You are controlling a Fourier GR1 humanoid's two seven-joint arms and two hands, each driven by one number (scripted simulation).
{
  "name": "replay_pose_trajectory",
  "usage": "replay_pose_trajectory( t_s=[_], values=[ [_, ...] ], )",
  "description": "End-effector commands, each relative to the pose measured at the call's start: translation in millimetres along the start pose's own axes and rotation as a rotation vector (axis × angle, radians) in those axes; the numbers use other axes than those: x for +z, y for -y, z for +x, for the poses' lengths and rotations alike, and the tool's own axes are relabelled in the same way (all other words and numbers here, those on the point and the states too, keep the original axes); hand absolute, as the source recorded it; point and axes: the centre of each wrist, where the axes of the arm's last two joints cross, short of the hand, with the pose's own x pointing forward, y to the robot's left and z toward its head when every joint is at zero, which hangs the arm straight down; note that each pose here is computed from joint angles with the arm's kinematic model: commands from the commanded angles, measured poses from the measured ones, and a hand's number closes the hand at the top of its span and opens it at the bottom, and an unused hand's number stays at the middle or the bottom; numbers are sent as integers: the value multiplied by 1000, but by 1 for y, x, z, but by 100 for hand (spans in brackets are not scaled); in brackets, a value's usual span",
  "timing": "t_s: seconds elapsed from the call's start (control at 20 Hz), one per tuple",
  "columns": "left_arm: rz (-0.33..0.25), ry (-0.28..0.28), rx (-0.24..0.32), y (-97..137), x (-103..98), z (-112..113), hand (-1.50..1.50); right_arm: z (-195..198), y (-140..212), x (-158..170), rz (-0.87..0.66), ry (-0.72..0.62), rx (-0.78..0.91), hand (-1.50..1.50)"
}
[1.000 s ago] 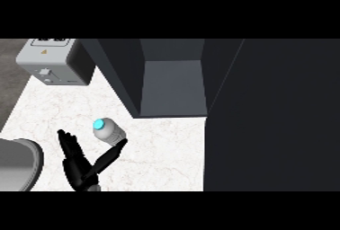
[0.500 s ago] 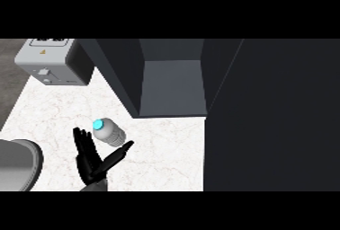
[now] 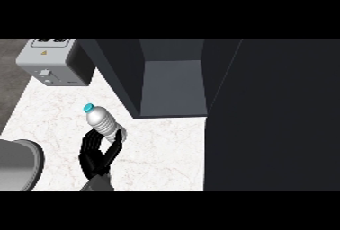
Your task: Pick up the bottled water, place it into the cabinet and close the cabinet
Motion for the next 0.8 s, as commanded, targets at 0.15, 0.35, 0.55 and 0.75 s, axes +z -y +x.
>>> replay_pose_trajectory(
  t_s=[0.15, 0.35, 0.55, 0.75],
  values=[
    [-6, 35, 98, 7, -3, -7, 150, 11, 7, -4, -13, 41, -4, -150],
    [-71, 58, 79, 27, -12, 0, 150, 27, -2, 1, 22, 43, -6, -150],
    [-416, -46, 98, -8, 8, -8, 150, 8, 0, 2, 8, 31, -6, -150],
    [-629, -104, 134, -22, 9, -4, 150, 16, -1, 1, 1, 42, 0, -150]
  ],
)
